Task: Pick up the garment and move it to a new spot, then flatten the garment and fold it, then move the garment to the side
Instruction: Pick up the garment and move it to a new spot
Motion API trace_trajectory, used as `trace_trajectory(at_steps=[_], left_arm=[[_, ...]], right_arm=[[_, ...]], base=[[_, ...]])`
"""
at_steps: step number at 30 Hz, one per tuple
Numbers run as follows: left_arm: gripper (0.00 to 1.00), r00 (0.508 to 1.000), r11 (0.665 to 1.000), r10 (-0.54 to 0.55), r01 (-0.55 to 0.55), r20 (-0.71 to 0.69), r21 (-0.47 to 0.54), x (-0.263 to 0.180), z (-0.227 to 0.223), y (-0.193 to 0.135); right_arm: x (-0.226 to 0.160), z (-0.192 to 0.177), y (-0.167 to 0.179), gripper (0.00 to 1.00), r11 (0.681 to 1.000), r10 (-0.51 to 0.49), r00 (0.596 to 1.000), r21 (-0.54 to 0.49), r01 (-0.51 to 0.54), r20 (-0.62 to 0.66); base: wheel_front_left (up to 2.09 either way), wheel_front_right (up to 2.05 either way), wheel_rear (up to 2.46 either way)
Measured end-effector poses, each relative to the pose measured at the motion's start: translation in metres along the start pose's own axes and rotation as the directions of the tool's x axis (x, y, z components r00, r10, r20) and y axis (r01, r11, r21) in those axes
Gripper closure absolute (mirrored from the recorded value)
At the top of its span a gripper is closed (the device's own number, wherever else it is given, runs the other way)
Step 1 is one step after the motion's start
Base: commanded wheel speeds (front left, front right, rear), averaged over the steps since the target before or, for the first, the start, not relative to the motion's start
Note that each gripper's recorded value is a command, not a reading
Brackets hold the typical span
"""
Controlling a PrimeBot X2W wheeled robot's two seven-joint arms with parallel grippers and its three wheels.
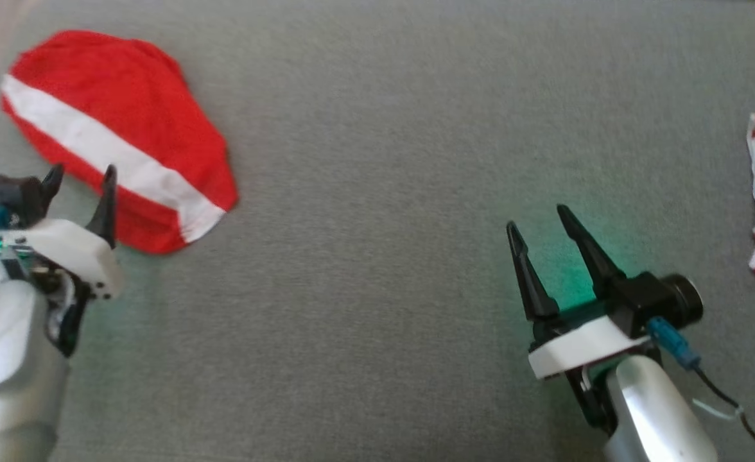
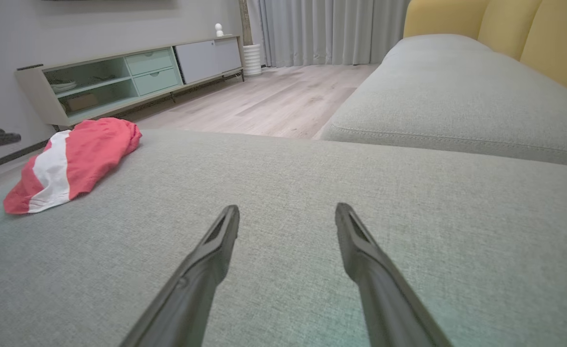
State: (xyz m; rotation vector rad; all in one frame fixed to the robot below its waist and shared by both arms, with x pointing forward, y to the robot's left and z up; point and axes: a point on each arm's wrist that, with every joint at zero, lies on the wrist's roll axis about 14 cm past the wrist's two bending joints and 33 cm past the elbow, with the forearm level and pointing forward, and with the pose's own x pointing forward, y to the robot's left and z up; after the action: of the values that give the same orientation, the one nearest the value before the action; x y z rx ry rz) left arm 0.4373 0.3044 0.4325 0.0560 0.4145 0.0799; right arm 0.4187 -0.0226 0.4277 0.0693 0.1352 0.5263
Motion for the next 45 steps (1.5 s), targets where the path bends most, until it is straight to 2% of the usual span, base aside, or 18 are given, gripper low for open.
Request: trace_trajectory(at_steps=[2, 6, 14, 15, 16, 20, 24, 29, 31, 36, 40, 45], left_arm=[[0.0, 0.993, 0.999, -0.011, 0.016, -0.116, 0.041, 0.011, -0.02, 0.001], [0.0, 0.952, 0.998, -0.031, 0.043, -0.305, 0.034, 0.026, -0.057, -0.004], [0.0, 0.883, 0.997, -0.076, 0.063, -0.463, -0.044, 0.048, -0.073, -0.009], [0.54, 0.88, 0.997, -0.082, 0.066, -0.468, -0.051, 0.048, -0.073, -0.01], [1.0, 0.879, 0.996, -0.091, 0.074, -0.468, -0.056, 0.048, -0.072, -0.013], [1.0, 0.896, 0.992, -0.127, 0.106, -0.425, -0.073, 0.048, -0.066, -0.024], [1.0, 0.924, 0.989, -0.13, 0.145, -0.36, 0.017, 0.043, -0.058, -0.025], [1.0, 0.968, 0.987, -0.161, 0.164, -0.19, 0.0, 0.039, -0.025, -0.035], [1.0, 0.973, 0.978, -0.195, 0.202, -0.124, 0.044, 0.035, -0.011, -0.045], [1.0, 0.954, 0.953, -0.299, 0.297, 0.022, 0.059, 0.019, 0.023, -0.083], [1.0, 0.907, 0.916, -0.401, 0.396, 0.128, 0.059, 0.003, 0.05, -0.124], [1.0, 0.856, 0.882, -0.465, 0.47, 0.227, 0.033, -0.013, 0.069, -0.16]], right_arm=[[0.003, -0.002, -0.007, 0.0, 1.0, -0.015, 1.0, 0.0, 0.015, -0.003], [0.006, -0.006, -0.022, 0.0, 0.999, -0.047, 0.999, 0.002, 0.047, -0.005], [0.0, -0.023, -0.04, 0.0, 0.995, -0.095, 0.994, 0.005, 0.095, -0.048], [0.0, -0.023, -0.04, 0.0, 0.995, -0.095, 0.994, 0.004, 0.096, -0.048], [0.001, -0.023, -0.04, 0.0, 0.995, -0.095, 0.994, 0.0, 0.095, -0.047], [0.003, -0.014, -0.043, 0.0, 0.995, -0.101, 0.995, -0.013, 0.1, -0.025], [0.002, -0.005, -0.042, 0.0, 0.995, -0.1, 0.995, -0.022, 0.1, -0.004], [-0.001, 0.011, -0.037, 0.0, 0.995, -0.093, 0.995, -0.021, 0.094, 0.033], [-0.003, 0.018, -0.035, 0.0, 0.995, -0.092, 0.995, -0.021, 0.093, 0.048], [-0.015, 0.025, -0.025, 0.0, 0.996, -0.083, 0.995, -0.02, 0.084, 0.058], [-0.023, 0.03, -0.021, 0.0, 0.996, -0.083, 0.994, -0.024, 0.085, 0.069], [-0.028, 0.04, -0.022, 0.0, 0.995, -0.092, 0.991, -0.036, 0.096, 0.093]], base=[[0.0, 0.0, 0.0], [0.0, 0.0, 0.0], [0.0, 0.0, 0.0], [0.0, 0.0, 0.0], [0.0, 0.0, 0.0], [0.0, 0.0, 0.0], [0.0, 0.0, 0.0], [0.0, 0.0, 0.0], [0.0, 0.0, 0.0], [0.0, 0.0, 0.0], [0.0, 0.0, 0.0], [0.0, 0.0, 0.0]])
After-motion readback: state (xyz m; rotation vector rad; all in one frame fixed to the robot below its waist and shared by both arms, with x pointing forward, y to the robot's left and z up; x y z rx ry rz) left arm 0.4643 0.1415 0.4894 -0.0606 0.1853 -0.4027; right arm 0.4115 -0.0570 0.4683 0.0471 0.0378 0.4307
